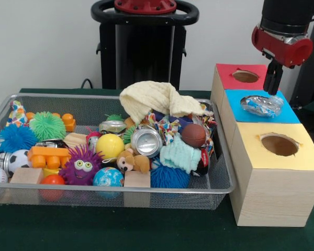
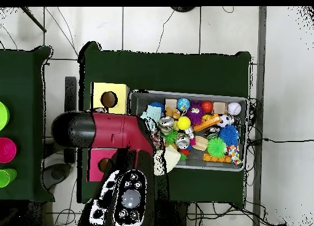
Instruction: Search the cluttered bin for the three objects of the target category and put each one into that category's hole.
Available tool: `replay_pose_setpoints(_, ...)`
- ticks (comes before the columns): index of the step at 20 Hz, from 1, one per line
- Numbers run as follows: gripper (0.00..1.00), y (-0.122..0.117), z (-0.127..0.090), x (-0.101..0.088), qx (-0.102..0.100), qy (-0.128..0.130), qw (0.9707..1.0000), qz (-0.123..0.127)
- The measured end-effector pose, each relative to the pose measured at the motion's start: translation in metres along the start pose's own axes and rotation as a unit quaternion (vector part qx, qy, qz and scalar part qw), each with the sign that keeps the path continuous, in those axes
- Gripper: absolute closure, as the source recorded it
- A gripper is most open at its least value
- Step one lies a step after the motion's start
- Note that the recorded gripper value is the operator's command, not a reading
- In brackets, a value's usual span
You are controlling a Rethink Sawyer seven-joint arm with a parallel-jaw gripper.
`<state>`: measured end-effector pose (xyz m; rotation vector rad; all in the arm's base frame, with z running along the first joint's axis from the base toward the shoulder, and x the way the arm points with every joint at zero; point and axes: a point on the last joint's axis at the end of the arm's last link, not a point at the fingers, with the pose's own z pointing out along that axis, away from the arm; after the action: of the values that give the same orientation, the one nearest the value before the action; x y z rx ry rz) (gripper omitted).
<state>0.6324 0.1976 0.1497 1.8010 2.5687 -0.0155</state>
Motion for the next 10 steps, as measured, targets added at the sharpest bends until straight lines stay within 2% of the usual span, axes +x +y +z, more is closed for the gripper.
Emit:
replay_pose_setpoints(3, 1.0, 0.001, -0.01, -0.001, 0.002, 0.002, 1.0, 0.001)
replay_pose_setpoints(4, 1.0, 0.002, -0.022, -0.001, 0.006, 0.006, 1.0, 0.001)
replay_pose_setpoints(7, 1.0, 0.003, -0.033, -0.001, 0.011, 0.011, 0.9999, 0.0)
replay_pose_setpoints(8, 1.0, 0.004, -0.046, -0.002, 0.016, 0.013, 0.9998, -0.002)
replay_pose_setpoints(10, 1.0, 0.004, -0.057, -0.005, 0.02, 0.014, 0.9997, -0.004)
